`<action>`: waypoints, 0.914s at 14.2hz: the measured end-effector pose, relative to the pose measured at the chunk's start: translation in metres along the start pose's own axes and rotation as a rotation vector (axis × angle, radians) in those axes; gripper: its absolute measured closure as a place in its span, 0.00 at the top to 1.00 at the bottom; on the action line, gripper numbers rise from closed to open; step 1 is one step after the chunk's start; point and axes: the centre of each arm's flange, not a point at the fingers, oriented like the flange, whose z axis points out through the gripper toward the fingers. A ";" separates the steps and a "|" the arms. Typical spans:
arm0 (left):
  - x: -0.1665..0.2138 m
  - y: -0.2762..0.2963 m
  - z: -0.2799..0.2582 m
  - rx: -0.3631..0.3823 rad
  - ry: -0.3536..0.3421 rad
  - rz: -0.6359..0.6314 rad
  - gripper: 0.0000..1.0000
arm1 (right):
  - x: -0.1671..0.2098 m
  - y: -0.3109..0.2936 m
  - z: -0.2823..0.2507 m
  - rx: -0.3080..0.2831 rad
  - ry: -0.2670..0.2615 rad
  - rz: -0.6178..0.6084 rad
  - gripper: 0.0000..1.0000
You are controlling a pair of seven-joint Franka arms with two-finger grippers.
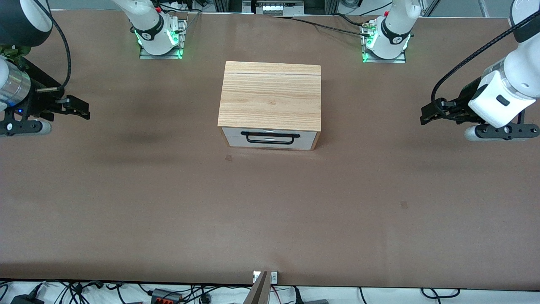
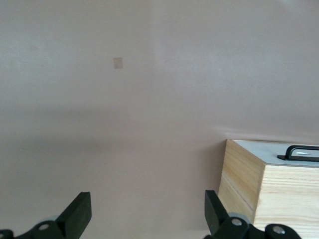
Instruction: Close drawer with both arms simultaneously
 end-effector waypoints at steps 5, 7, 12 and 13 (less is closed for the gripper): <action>-0.010 0.004 0.027 0.013 -0.024 0.006 1.00 | -0.023 0.016 -0.034 0.004 0.082 0.114 1.00; -0.031 0.008 0.033 0.021 0.002 0.015 1.00 | -0.025 0.027 -0.036 0.006 0.069 0.134 1.00; -0.053 0.002 0.031 0.039 0.029 0.010 1.00 | -0.022 0.031 -0.023 0.010 0.023 0.142 1.00; -0.053 0.001 0.032 0.040 0.028 0.010 1.00 | -0.022 0.030 -0.023 0.010 0.023 0.139 1.00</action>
